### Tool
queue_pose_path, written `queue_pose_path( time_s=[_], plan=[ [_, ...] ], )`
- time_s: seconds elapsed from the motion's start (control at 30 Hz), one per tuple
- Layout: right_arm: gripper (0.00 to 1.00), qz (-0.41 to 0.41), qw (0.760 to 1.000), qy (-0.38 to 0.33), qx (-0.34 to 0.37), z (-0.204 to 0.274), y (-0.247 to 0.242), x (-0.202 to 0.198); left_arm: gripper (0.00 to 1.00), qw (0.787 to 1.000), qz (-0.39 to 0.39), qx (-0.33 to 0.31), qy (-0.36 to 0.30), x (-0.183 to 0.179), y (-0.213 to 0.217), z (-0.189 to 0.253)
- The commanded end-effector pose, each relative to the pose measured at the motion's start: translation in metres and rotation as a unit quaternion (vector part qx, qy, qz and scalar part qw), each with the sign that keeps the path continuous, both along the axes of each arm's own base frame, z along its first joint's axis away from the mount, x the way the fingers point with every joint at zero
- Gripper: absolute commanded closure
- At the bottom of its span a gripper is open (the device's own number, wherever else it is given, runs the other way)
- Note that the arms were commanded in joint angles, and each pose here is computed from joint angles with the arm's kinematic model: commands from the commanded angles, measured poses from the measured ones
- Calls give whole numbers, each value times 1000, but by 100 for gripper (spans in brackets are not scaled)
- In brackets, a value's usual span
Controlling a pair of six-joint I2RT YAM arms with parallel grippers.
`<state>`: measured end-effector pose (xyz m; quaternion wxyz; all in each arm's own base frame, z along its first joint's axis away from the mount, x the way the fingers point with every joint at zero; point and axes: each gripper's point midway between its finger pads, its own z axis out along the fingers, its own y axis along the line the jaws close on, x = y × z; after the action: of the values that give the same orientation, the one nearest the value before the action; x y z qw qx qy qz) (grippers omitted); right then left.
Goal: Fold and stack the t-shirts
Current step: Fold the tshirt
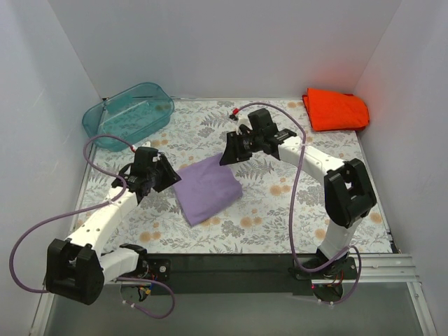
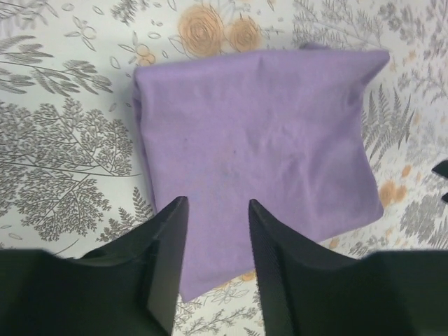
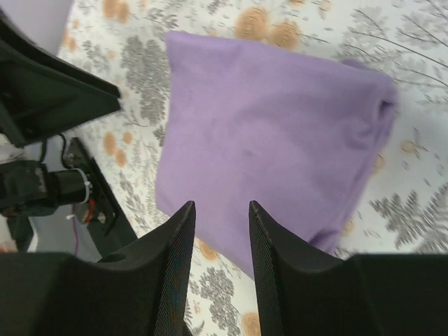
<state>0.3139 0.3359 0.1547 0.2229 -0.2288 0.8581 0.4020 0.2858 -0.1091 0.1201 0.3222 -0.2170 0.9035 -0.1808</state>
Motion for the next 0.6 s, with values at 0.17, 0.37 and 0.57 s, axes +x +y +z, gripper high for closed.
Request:
queue_pose_path(
  time_s=[0.17,0.37,0.57],
  plan=[
    [57,66,989,20,130,18,43,-2,75,998,-34,-48,16,11,-28,-15],
    [57,72,982,68,161,11,39,-28,73,996,-51,-75,21,24,-43,-20],
    [57,87,974,133,161,-33,22,-68,77,996,-9,-42,77,25,-30,-64]
  ],
)
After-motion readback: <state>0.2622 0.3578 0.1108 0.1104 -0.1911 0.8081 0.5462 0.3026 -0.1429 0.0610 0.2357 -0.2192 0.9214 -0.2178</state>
